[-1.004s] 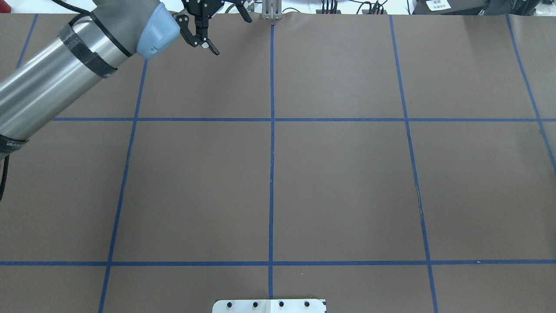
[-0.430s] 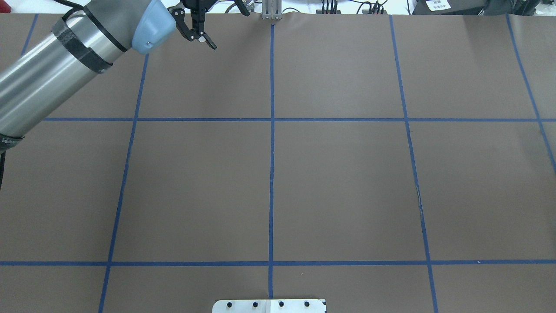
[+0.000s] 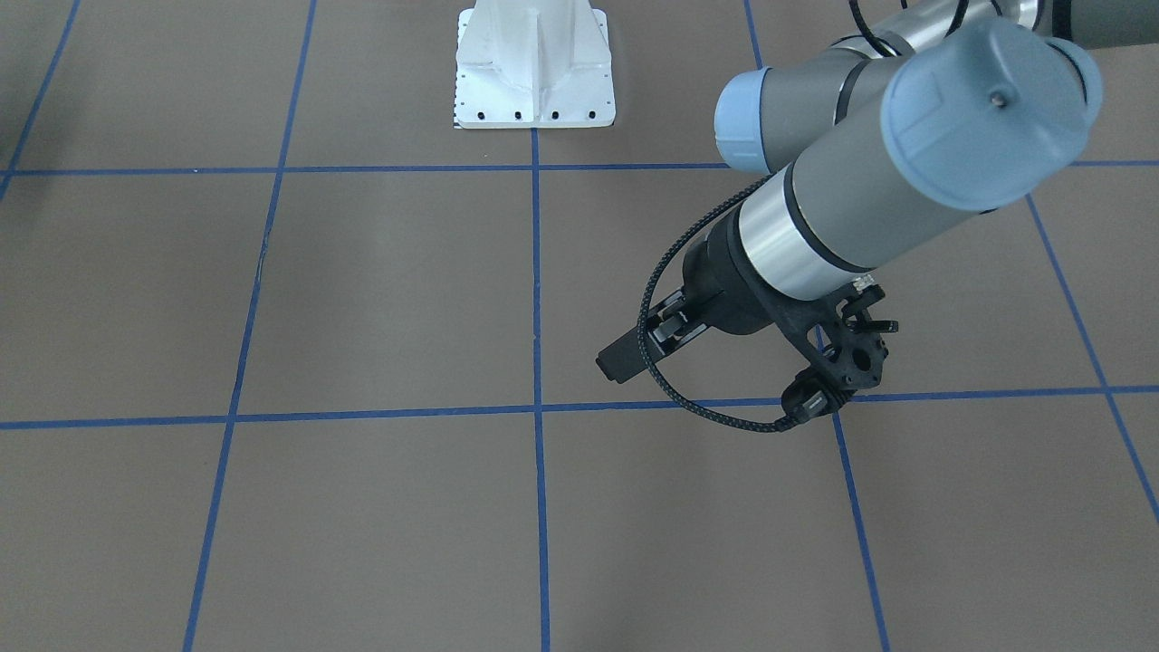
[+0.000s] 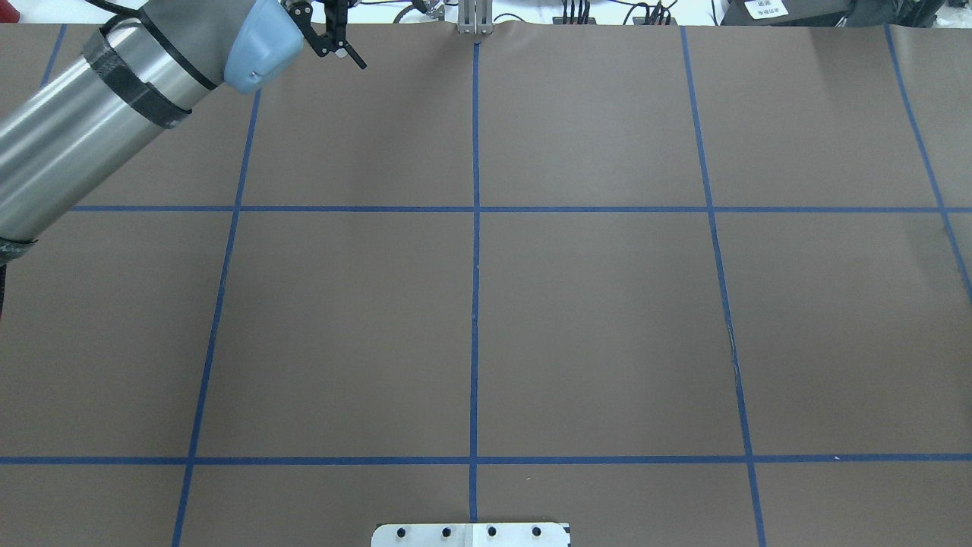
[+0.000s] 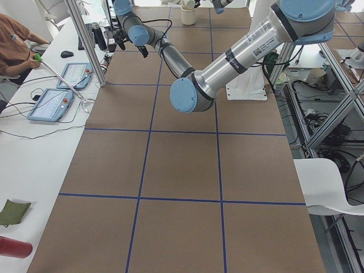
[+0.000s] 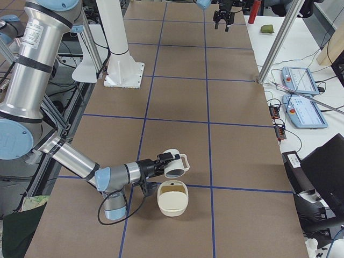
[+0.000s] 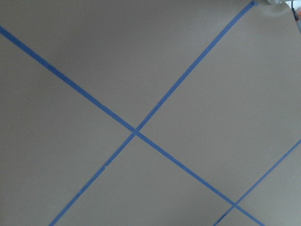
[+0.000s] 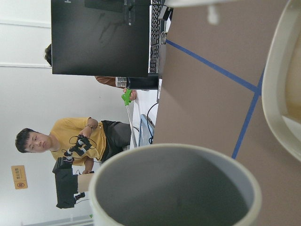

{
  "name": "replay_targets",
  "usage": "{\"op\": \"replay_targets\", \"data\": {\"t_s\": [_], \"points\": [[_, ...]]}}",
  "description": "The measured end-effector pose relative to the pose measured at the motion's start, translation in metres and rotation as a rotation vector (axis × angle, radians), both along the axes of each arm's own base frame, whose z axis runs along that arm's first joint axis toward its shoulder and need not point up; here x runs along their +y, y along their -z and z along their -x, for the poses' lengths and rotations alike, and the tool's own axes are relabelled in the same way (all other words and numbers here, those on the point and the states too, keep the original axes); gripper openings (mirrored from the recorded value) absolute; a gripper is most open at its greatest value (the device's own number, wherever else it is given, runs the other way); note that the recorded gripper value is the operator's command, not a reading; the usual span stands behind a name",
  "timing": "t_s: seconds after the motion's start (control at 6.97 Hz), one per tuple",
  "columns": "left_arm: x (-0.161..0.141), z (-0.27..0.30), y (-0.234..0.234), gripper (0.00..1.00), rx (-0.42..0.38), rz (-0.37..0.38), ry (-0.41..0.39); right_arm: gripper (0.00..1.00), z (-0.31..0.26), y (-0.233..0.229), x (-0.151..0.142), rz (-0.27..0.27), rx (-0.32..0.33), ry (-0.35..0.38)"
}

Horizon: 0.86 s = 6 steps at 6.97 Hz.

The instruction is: Left arm hands cup to right arm to dump lemon

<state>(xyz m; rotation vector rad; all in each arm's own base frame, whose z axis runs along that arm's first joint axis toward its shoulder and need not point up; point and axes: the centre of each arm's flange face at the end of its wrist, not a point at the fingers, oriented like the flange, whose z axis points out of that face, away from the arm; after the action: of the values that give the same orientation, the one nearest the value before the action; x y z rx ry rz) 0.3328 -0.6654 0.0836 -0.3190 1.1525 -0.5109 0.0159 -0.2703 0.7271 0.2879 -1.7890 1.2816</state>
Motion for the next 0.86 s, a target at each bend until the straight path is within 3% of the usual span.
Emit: {"op": "replay_targets", "data": {"t_s": [0.29, 0.43, 0.86], "points": [[-0.009, 0.015, -0.011, 1.00, -0.059, -0.196, 0.004, 0.13, 0.001, 0.003, -0.007, 0.027, -0.069, -0.010], [-0.016, 0.029, -0.022, 1.00, -0.080, -0.250, 0.004, 0.13, 0.001, 0.003, -0.009, 0.046, -0.102, -0.013], [-0.026, 0.054, -0.036, 1.00, -0.103, -0.309, 0.008, 0.14, -0.001, -0.010, -0.016, 0.128, -0.200, -0.037]]}}
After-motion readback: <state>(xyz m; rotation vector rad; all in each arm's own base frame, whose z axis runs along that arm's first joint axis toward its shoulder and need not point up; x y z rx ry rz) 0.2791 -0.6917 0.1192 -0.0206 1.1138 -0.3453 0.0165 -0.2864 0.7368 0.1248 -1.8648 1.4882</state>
